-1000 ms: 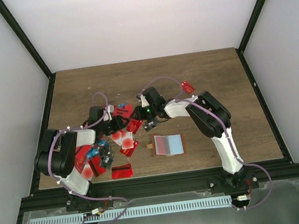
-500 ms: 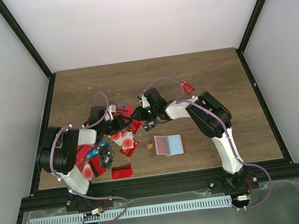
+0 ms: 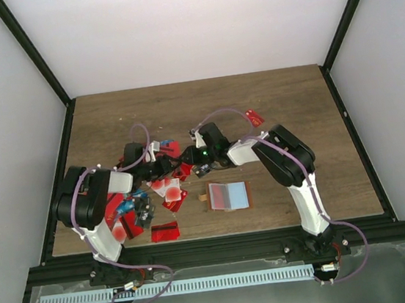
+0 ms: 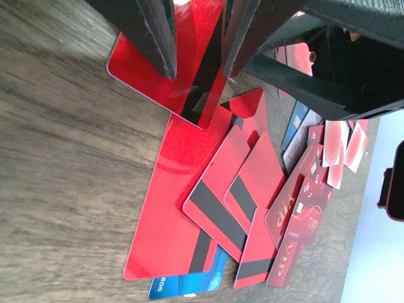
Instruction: Put the credit cards into the card holder
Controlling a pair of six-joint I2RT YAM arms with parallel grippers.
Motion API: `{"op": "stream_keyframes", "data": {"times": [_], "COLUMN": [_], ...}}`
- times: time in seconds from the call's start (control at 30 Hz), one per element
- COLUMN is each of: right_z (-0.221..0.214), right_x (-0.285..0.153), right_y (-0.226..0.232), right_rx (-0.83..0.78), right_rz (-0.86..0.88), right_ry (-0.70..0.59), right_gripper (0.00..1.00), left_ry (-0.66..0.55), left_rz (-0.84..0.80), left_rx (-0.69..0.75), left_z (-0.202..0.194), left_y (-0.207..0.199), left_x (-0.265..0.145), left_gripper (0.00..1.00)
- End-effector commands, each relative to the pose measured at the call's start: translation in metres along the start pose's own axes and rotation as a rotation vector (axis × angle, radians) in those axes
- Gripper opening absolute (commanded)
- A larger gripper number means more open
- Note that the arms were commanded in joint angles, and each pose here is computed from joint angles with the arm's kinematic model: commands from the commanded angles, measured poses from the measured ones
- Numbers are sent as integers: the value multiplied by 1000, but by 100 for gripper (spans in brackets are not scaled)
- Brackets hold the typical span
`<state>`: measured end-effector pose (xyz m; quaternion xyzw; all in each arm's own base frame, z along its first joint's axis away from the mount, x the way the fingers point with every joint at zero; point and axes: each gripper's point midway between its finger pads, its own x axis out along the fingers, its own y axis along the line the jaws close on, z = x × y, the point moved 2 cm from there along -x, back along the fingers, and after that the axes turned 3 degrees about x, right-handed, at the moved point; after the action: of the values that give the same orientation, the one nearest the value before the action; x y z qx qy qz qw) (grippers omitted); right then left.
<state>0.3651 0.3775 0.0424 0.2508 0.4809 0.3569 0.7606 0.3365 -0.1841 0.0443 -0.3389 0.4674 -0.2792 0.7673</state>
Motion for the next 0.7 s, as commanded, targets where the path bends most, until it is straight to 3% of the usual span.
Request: {"op": "stream_keyframes", "data": {"times": [0.0,0.37,0.67], "right_z": [-43,-47,-53], "right_x": [-1,-8,-10], "right_y": [-42,-35,-41], "right_rx": [105,124,154], "right_rz": [-124,-71,-60], "right_ry": [106,80,62], "right_gripper": [23,18,12], "left_ry": [63,73,92], "left_rz": [44,-9,-56], "left_rx": [0,11,29], "left_z": [-12,-8,-11], "left_y": [9,-5,-13], "left_x": [9,23,30], "left_gripper": [49,45,26]}}
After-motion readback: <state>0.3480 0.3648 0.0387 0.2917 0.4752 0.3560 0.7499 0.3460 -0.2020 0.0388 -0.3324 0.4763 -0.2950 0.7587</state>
